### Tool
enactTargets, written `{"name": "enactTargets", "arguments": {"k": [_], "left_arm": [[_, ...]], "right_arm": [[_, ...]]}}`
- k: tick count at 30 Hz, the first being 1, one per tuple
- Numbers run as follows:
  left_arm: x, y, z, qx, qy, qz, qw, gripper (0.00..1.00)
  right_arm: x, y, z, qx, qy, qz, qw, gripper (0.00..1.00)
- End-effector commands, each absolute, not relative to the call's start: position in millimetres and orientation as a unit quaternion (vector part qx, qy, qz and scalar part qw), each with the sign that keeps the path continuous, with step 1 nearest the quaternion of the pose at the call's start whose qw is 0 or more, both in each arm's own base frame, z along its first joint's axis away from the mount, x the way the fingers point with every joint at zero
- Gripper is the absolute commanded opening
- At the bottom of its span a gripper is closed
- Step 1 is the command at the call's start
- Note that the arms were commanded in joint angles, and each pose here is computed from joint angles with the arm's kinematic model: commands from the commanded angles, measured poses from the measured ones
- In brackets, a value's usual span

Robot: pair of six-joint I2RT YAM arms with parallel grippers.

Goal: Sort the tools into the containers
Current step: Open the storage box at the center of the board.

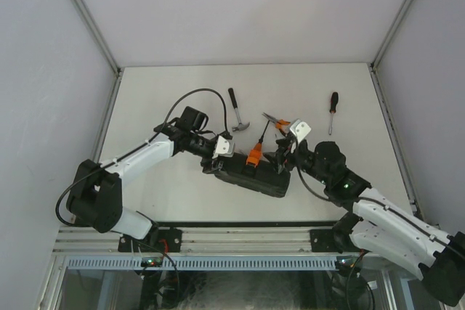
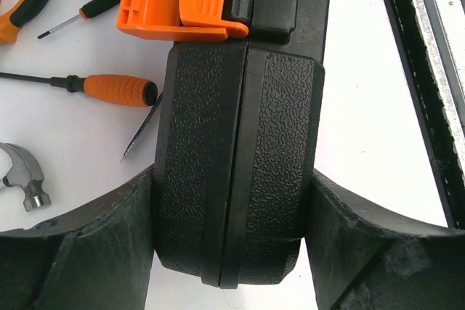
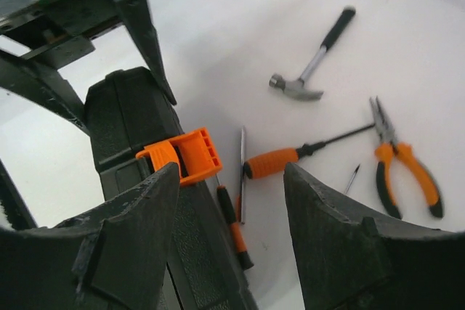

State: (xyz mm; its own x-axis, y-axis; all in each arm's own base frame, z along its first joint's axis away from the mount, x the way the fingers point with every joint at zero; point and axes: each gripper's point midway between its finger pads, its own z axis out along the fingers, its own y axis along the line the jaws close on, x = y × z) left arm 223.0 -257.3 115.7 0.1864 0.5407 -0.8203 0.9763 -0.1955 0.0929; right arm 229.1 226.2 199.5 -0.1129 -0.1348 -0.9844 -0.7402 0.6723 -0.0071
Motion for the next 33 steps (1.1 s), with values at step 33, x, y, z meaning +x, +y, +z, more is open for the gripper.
{"name": "enactTargets", "arguments": {"k": [33], "left_arm": [[229.5, -251.6, 107.4, 0.709, 0.557, -0.305, 0.306, 0.00]], "right_arm": [[254.9, 260.9, 164.4, -0.092, 0.855, 0.398, 0.321, 0.57]]}}
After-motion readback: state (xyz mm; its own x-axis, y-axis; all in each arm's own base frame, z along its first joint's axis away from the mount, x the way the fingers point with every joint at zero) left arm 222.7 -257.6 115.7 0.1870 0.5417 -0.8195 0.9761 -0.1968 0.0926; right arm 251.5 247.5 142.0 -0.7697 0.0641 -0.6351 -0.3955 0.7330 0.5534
